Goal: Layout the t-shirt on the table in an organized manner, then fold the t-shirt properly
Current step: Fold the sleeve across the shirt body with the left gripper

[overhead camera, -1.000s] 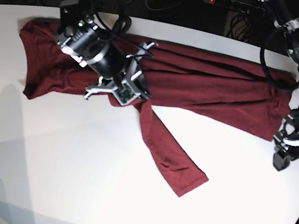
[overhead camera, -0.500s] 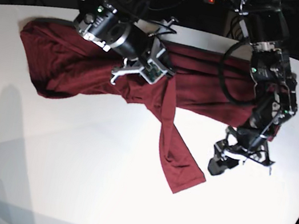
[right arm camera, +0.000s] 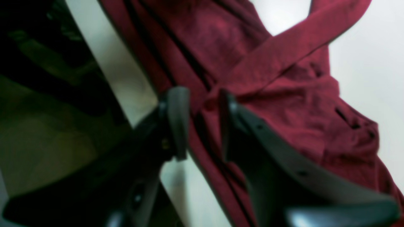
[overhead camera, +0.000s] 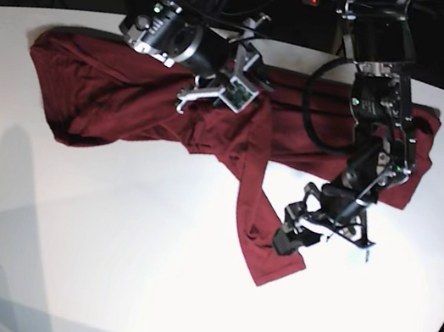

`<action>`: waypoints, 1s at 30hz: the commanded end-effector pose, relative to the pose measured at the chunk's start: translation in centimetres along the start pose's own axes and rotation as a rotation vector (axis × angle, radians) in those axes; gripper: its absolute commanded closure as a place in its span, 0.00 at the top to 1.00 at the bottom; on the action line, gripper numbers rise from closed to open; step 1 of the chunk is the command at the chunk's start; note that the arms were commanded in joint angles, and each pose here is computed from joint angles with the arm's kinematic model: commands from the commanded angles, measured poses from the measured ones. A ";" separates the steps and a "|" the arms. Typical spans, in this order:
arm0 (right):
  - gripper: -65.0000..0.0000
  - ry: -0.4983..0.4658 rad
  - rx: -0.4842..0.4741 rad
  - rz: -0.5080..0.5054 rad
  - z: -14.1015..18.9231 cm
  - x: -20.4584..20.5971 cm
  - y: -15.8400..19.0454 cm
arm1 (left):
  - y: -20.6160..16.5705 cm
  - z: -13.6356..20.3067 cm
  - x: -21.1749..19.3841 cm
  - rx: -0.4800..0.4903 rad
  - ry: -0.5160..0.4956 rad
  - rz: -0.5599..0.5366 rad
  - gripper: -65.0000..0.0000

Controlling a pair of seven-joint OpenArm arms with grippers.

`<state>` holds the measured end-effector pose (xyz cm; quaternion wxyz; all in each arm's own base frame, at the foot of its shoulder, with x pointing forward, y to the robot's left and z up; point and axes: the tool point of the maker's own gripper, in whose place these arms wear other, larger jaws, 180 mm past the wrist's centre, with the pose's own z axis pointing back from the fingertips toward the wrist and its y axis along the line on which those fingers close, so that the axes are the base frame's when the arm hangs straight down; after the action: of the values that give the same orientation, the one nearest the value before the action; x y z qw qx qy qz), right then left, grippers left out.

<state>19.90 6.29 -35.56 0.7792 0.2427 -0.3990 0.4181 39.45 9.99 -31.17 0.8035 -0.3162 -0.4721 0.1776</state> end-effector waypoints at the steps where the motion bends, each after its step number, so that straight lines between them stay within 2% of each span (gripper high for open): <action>1: 0.33 -0.059 0.011 0.003 0.2 1.6 0.4 | -1.7 -0.3 1.4 -0.048 -0.039 -0.007 0.51; 6: 0.36 -0.090 -0.004 0.022 0.8 2.8 0.1 | -3.7 -1.0 0.7 -0.092 -0.016 -0.036 0.52; 9: 0.36 -0.085 -0.024 0.038 1.3 2.7 -0.7 | -4.6 -2.7 -0.7 -0.101 0.039 -0.037 0.63; 13: 0.36 -0.073 -0.052 0.032 1.7 2.2 -1.8 | -4.1 -4.7 -2.1 -0.040 0.103 -0.138 0.76; 15: 0.36 -0.071 -0.064 0.028 1.8 2.0 -2.2 | -4.8 -5.7 -1.9 -0.030 0.090 -0.184 0.79; 20: 0.36 -0.067 -0.076 0.024 2.0 1.8 -2.6 | -4.3 -7.1 -1.7 0.027 0.049 -0.268 0.80; 26: 0.36 -0.059 -0.082 0.025 2.1 1.6 -2.8 | -1.7 -9.9 -4.4 0.102 0.140 -0.301 0.80; 30: 0.36 -0.062 -0.084 0.028 2.1 1.7 -3.0 | -0.7 -10.9 -5.4 0.118 0.144 -0.289 0.80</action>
<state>21.64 3.56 -34.39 0.7817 0.2079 -0.4221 0.4093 44.34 3.01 -40.72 0.8879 -0.1989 -0.4095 0.0669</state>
